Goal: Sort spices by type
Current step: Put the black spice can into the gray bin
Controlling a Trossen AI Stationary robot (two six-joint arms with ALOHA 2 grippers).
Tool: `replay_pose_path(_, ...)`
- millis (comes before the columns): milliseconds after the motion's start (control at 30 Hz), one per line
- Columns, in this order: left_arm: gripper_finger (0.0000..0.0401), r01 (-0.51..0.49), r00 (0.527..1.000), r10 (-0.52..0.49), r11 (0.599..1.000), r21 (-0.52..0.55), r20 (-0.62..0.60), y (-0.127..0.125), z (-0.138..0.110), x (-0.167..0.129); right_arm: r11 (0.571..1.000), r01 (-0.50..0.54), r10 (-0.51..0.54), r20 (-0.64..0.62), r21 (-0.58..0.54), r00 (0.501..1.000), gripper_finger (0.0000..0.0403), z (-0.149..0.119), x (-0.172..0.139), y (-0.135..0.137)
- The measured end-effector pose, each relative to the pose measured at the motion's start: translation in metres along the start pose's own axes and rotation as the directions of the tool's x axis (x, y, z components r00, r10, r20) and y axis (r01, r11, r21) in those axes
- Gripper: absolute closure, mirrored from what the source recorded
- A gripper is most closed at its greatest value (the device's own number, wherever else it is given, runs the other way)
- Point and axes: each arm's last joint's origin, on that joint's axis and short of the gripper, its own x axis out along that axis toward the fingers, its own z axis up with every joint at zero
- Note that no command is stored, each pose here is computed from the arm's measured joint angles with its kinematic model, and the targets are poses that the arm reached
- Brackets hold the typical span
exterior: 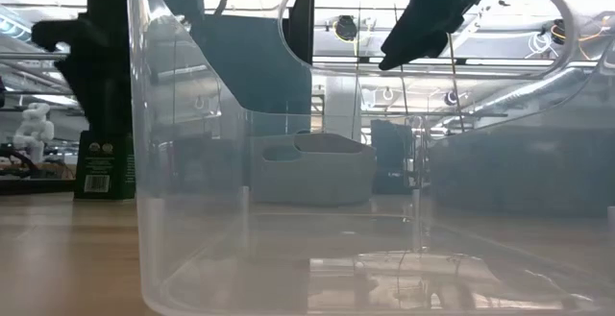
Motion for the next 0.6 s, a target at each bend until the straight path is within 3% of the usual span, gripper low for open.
replay_pose_path(433, 0.0134, -0.001, 1.0, 0.001, 1.0, -0.003, -0.029, 0.001, -0.008, 0.014, 1.0, 0.0, 0.0, 0.0, 0.0, 1.0, 0.0165, 0.0, 0.0, 0.0)
replay_pose_path(600, 0.016, -0.002, 1.0, 0.001, 1.0, -0.005, -0.03, 0.001, -0.008, 0.014, 1.0, 0.0, 0.0, 0.0, 0.0, 1.0, 0.0165, 0.0, 0.0, 0.0)
